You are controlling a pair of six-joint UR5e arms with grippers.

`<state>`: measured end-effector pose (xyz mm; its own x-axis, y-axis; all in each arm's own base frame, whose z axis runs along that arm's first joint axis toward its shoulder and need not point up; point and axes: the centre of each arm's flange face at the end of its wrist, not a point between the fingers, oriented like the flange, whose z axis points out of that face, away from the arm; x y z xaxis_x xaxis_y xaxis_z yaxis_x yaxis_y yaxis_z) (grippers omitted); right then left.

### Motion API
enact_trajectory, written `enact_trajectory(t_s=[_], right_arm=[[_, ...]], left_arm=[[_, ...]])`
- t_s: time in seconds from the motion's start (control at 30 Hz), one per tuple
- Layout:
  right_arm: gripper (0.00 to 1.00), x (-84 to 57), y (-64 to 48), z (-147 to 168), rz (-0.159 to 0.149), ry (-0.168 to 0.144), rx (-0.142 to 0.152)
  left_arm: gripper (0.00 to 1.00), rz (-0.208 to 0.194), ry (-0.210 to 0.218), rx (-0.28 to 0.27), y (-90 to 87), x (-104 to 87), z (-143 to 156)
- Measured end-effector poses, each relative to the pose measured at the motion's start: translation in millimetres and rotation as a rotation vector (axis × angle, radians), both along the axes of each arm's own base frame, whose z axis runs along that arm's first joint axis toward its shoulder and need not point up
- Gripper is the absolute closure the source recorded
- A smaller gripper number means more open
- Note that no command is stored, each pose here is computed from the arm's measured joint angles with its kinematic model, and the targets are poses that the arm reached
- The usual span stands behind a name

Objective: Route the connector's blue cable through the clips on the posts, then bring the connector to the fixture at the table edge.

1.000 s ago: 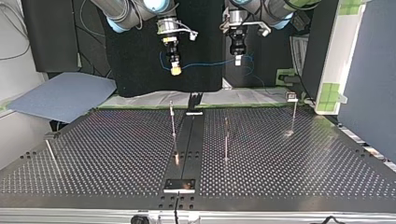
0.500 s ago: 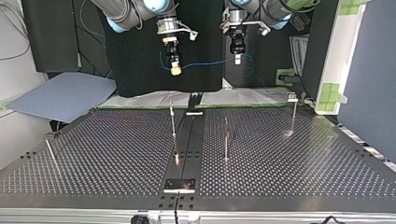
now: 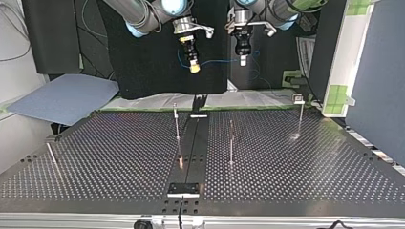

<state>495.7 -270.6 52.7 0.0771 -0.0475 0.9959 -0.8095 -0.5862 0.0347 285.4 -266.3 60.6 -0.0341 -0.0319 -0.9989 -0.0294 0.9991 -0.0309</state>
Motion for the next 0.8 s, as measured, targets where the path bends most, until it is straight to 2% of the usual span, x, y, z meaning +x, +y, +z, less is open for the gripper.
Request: enact_trajectory(t_s=[0.27, 0.4, 0.47, 0.67, 0.7, 0.8], right_arm=[[1.0, -5.9, 7.0, -41, 0.003, 0.065, 0.059], [1.0, -7.9, 8.2, -50, 0.001, 0.078, 0.071], [1.0, -7.7, 4.6, -49, -0.006, 0.07, 0.072], [1.0, 6.4, -10.5, -20, -0.026, -0.004, 0.063], [1.0, 9.0, -13.1, -13, -0.028, -0.019, 0.063], [1.0, 12.6, -18.1, 0, -0.026, -0.05, 0.063]], left_arm=[[0.93, 0.0, 0.0, 0.0, 0.0, 0.0, 0], [0.93, 0.0, -0.002, -0.004, 0.9, 0.1, 1], [0.93, 0.0, -0.004, -0.015, 3.8, -0.1, 3], [0.91, 0.009, -0.009, -0.053, 7.9, 1.2, 14], [0.88, 0.011, -0.01, -0.058, 8.4, 1.6, 16], [0.88, 0.025, -0.011, -0.055, 10.8, 2.8, 23]])
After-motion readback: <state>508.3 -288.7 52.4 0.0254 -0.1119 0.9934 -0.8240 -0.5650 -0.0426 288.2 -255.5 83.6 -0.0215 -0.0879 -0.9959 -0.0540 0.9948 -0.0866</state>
